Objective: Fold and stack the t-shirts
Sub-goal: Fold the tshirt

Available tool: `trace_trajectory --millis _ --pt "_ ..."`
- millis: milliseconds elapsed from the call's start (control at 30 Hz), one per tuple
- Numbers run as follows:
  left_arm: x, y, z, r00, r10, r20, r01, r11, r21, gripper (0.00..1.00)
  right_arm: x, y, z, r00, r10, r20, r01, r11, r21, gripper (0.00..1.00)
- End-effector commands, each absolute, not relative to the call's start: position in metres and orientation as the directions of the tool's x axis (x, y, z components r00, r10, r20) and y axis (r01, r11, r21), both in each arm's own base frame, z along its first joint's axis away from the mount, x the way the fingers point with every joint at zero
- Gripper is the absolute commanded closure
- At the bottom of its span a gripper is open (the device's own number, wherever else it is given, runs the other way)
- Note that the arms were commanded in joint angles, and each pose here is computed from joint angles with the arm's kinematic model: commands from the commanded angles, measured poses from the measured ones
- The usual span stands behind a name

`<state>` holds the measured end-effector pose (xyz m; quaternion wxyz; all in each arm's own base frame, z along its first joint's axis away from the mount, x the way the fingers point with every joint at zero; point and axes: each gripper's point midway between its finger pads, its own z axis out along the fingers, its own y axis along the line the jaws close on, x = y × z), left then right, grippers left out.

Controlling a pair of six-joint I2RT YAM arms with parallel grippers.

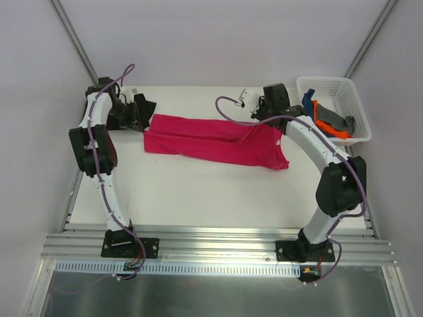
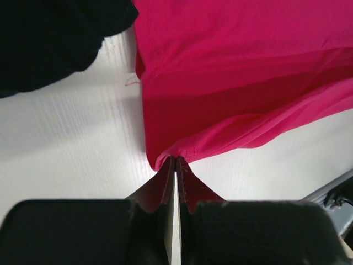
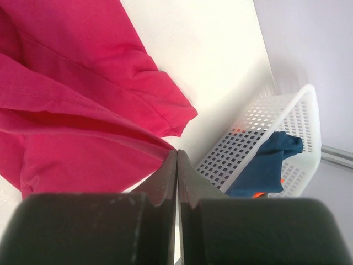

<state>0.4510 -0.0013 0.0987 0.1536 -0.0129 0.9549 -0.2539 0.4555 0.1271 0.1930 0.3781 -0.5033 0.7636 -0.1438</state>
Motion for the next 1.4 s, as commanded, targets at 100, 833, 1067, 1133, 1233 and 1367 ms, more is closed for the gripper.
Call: trace_trajectory --millis 100,833,1067,1133,1233,1367 --pt "0.467 0.007 0.109 -0.935 -0.044 -0.352 0.113 0.904 -0.412 1.00 0.475 0.125 0.209 -0.198 -0.873 -0.446 -0.615 0.465 -0.637 0.99" --pt "0.493 -0.009 0.085 -0.932 0.008 -0.364 0.155 0.914 -0.376 1.00 0.499 0.097 0.177 -0.270 -0.890 -0.369 -0.600 0.455 -0.658 0.99" --pt "0.499 -0.018 0.092 -0.919 0.032 -0.394 0.188 0.913 -0.363 1.00 0.504 0.093 0.178 -0.276 -0.888 -0.369 -0.590 0.459 -0.664 0.99" --pt "0.499 -0.019 0.089 -0.920 0.037 -0.390 0.188 0.915 -0.357 0.98 0.505 0.091 0.176 -0.280 -0.887 -0.367 -0.591 0.460 -0.663 0.99" --pt "0.501 -0.019 0.086 -0.922 0.033 -0.385 0.176 0.923 -0.341 0.66 0.504 0.091 0.171 -0.285 -0.889 -0.360 -0.599 0.458 -0.657 0.99" --pt "0.501 -0.012 0.085 -0.924 0.023 -0.381 0.145 0.945 -0.295 0.26 0.503 0.091 0.158 -0.293 -0.892 -0.343 -0.615 0.451 -0.647 0.99"
